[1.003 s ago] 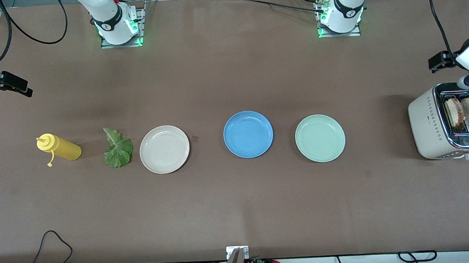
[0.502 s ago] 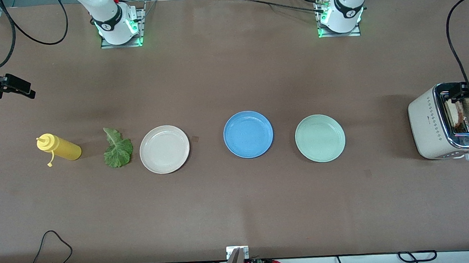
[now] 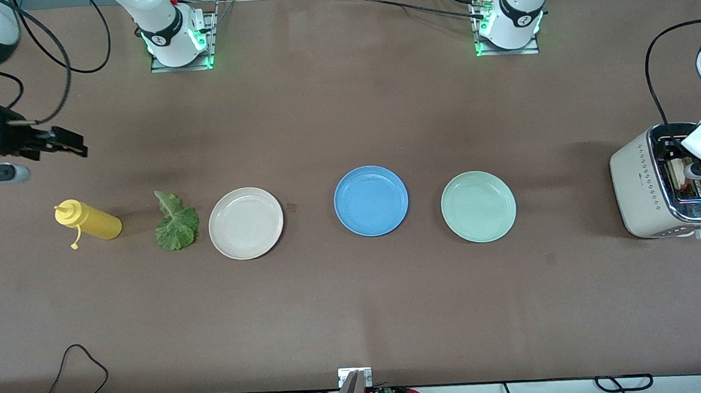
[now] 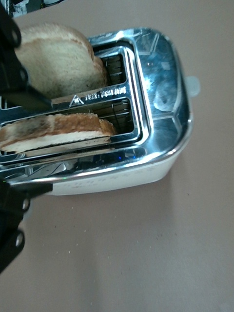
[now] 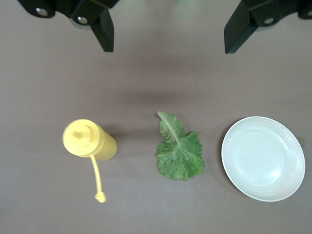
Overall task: Make sandwich in blue plate with both arms
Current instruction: 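Grasp a toast slice with the left gripper while the right gripper grasps lettuce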
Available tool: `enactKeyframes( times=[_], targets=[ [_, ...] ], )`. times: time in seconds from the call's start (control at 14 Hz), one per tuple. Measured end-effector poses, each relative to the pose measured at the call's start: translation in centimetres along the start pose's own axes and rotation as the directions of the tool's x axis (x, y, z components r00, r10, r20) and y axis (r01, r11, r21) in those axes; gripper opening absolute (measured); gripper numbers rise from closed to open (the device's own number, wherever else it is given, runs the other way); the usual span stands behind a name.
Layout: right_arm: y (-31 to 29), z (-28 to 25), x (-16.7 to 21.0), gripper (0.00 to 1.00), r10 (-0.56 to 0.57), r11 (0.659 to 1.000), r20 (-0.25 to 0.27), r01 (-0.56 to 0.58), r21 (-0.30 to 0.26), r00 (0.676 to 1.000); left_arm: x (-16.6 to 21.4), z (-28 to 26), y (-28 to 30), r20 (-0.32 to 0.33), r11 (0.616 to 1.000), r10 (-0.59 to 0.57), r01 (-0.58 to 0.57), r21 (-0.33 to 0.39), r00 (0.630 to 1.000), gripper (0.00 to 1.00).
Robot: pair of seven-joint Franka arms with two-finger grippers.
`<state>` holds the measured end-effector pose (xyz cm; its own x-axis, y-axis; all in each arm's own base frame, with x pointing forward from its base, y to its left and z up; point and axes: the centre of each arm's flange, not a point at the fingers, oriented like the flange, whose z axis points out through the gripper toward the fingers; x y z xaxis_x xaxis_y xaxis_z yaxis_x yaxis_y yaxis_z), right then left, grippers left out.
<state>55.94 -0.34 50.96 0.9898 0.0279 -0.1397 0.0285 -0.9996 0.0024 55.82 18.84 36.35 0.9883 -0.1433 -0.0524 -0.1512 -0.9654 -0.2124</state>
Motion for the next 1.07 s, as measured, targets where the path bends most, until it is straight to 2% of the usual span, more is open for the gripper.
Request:
enactKeyframes(
  times=[0.21,0.36,0.72,0.93,1.07],
  targets=[
    [-1.4,3.5,2.6,1.00,-0.021,1.000,0.005,0.021,-0.012,1.000,0.3,1.1,0.0,0.002,1.000,0.002,-0.002,-0.005,1.000,0.31],
    [-1.9,6.8,4.9,1.00,-0.029,0.999,-0.012,0.028,-0.021,1.000,0.3,0.7,-0.4,-0.006,1.000,-0.004,0.004,0.001,1.000,0.14],
    [-3.9,17.4,9.1,1.00,-0.062,0.997,-0.045,0.060,-0.046,0.997,1.1,-2.3,-0.8,-0.030,1.000,-0.005,0.006,0.016,1.000,0.08],
    [-4.1,22.8,10.0,1.00,-0.071,0.996,-0.033,0.069,-0.055,0.997,2.0,-8.9,1.7,0.048,0.999,0.037,-0.037,0.001,0.998,0.08],
    [-4.5,26.4,9.3,1.00,-0.103,0.993,-0.057,0.100,-0.061,0.993,2.5,-14.5,4.9,0.107,0.996,0.085,-0.084,-0.013,0.991,0.08]
  ],
)
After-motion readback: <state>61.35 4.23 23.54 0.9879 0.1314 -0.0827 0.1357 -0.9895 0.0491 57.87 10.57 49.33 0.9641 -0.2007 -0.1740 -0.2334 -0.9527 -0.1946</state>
